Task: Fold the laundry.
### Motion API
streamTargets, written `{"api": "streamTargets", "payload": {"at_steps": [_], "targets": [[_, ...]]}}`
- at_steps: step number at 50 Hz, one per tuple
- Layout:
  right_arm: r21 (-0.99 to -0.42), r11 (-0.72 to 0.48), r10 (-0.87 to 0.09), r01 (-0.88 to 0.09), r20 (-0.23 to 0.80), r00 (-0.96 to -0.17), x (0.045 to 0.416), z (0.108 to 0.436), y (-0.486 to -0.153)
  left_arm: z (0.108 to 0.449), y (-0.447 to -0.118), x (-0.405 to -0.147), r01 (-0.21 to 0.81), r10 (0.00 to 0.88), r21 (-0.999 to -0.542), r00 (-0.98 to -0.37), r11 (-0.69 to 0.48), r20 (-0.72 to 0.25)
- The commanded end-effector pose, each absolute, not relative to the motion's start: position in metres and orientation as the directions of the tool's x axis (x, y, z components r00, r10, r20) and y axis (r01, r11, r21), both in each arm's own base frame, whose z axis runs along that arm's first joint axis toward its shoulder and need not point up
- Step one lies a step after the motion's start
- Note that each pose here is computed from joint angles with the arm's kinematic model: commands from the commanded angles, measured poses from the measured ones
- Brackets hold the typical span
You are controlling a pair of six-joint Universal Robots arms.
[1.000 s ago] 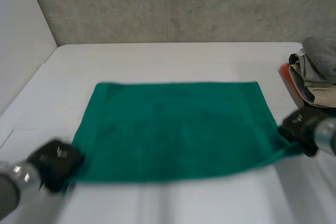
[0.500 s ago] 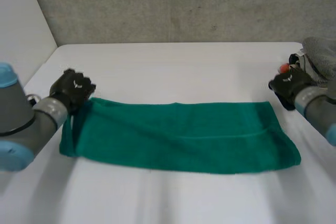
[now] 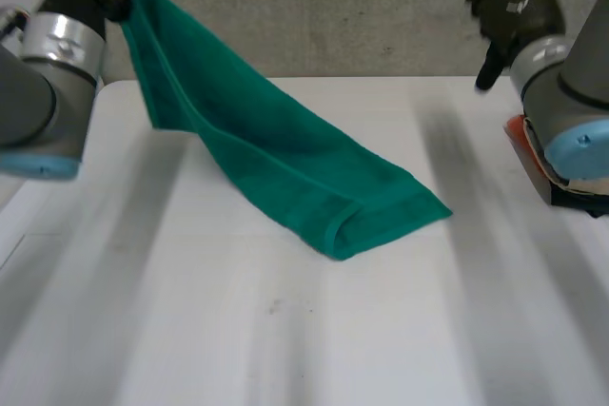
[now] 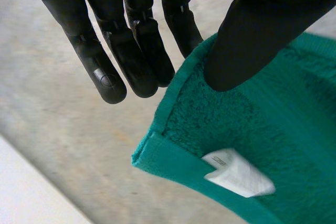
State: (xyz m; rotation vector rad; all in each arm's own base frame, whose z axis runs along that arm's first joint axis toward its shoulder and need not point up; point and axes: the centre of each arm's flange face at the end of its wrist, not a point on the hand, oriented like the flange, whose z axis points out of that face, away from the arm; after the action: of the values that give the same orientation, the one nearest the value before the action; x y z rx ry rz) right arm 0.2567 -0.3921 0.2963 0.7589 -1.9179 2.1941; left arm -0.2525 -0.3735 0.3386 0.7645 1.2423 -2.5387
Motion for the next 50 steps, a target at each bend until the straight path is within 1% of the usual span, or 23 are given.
{"api": "streamTargets", "payload": {"at_steps": [1,4,5,6,8,9,13,17,20,21,22,26,32,36,39,40,42,44,46,47,48,49,50], "targets": [[-0.954,0.131,-0.360,-0.268,0.206,-0.910,0.253,0.256,-0.369,0.323,-0.329,-0.267,0.387,0.125,-0.703,-0.821,-0.597,-0.558],[-0.954,0.217,-0.390,-0.209,0.111,-0.914,0.258,0.247,-0.361,0.334,-0.314,-0.265,0.377,0.122,-0.694,-0.823,-0.614,-0.555],[-0.950,0.265,-0.402,-0.167,0.049,-0.914,0.261,0.242,-0.356,0.336,-0.311,-0.265,0.375,0.121,-0.692,-0.824,-0.617,-0.554],[-0.947,0.286,-0.411,-0.147,0.017,-0.912,0.264,0.241,-0.353,0.344,-0.305,-0.263,0.372,0.113,-0.684,-0.826,-0.628,-0.553],[-0.939,0.325,-0.434,-0.113,-0.042,-0.900,0.273,0.236,-0.346,0.352,-0.299,-0.261,0.368,0.103,-0.676,-0.830,-0.639,-0.549],[-0.931,0.353,-0.465,-0.094,-0.087,-0.881,0.284,0.232,-0.338,0.358,-0.296,-0.260,0.362,0.098,-0.670,-0.833,-0.648,-0.545],[-0.907,0.412,-0.522,-0.083,-0.161,-0.837,0.308,0.214,-0.324,0.376,-0.280,-0.257,0.345,0.084,-0.651,-0.841,-0.676,-0.534],[-0.893,0.440,-0.546,-0.098,-0.180,-0.818,0.322,0.195,-0.321,0.397,-0.258,-0.257,0.316,0.085,-0.630,-0.849,-0.709,-0.521],[-0.885,0.452,-0.569,-0.115,-0.186,-0.801,0.336,0.181,-0.317,0.415,-0.237,-0.259,0.283,0.086,-0.603,-0.857,-0.745,-0.508],[-0.880,0.460,-0.584,-0.123,-0.195,-0.788,0.347,0.173,-0.312,0.420,-0.232,-0.259,0.274,0.086,-0.596,-0.859,-0.755,-0.505],[-0.875,0.467,-0.589,-0.126,-0.202,-0.782,0.351,0.168,-0.310,0.428,-0.222,-0.259,0.259,0.085,-0.580,-0.863,-0.772,-0.497],[-0.864,0.489,-0.596,-0.123,-0.228,-0.770,0.364,0.150,-0.308,0.441,-0.206,-0.258,0.232,0.083,-0.554,-0.871,-0.799,-0.485],[-0.848,0.510,-0.608,-0.146,-0.235,-0.758,0.375,0.127,-0.303,0.448,-0.199,-0.256,0.221,0.079,-0.541,-0.876,-0.812,-0.476],[-0.847,0.508,-0.605,-0.159,-0.219,-0.766,0.377,0.121,-0.302,0.449,-0.200,-0.256,0.219,0.079,-0.541,-0.877,-0.812,-0.474],[-0.854,0.496,-0.585,-0.157,-0.195,-0.787,0.374,0.126,-0.303,0.448,-0.201,-0.257,0.219,0.080,-0.543,-0.877,-0.811,-0.474],[-0.857,0.491,-0.558,-0.154,-0.174,-0.811,0.367,0.128,-0.308,0.448,-0.204,-0.256,0.226,0.075,-0.544,-0.877,-0.808,-0.475],[-0.865,0.478,-0.541,-0.152,-0.154,-0.827,0.360,0.140,-0.310,0.446,-0.208,-0.253,0.239,0.065,-0.548,-0.876,-0.802,-0.477],[-0.888,0.423,-0.563,-0.181,-0.101,-0.820,0.350,0.170,-0.305,0.444,-0.212,-0.251,0.251,0.058,-0.554,-0.875,-0.794,-0.480],[-0.918,0.327,-0.593,-0.226,-0.013,-0.805,0.335,0.208,-0.303,0.438,-0.220,-0.244,0.284,0.046,-0.574,-0.869,-0.768,-0.493],[-0.931,0.243,-0.596,-0.270,0.077,-0.800,0.316,0.234,-0.306,0.437,-0.224,-0.241,0.299,0.039,-0.581,-0.867,-0.757,-0.496],[-0.933,0.212,-0.590,-0.291,0.116,-0.799,0.306,0.243,-0.308,0.432,-0.231,-0.234,0.327,0.027,-0.600,-0.863,-0.730,-0.504],[-0.933,0.175,-0.582,-0.313,0.158,-0.797,0.296,0.255,-0.309,0.430,-0.235,-0.230,0.342,0.020,-0.609,-0.862,-0.716,-0.507],[-0.925,0.107,-0.553,-0.365,0.249,-0.795,0.276,0.276,-0.312,0.428,-0.238,-0.227,0.355,0.016,-0.619,-0.859,-0.701,-0.511]]}}
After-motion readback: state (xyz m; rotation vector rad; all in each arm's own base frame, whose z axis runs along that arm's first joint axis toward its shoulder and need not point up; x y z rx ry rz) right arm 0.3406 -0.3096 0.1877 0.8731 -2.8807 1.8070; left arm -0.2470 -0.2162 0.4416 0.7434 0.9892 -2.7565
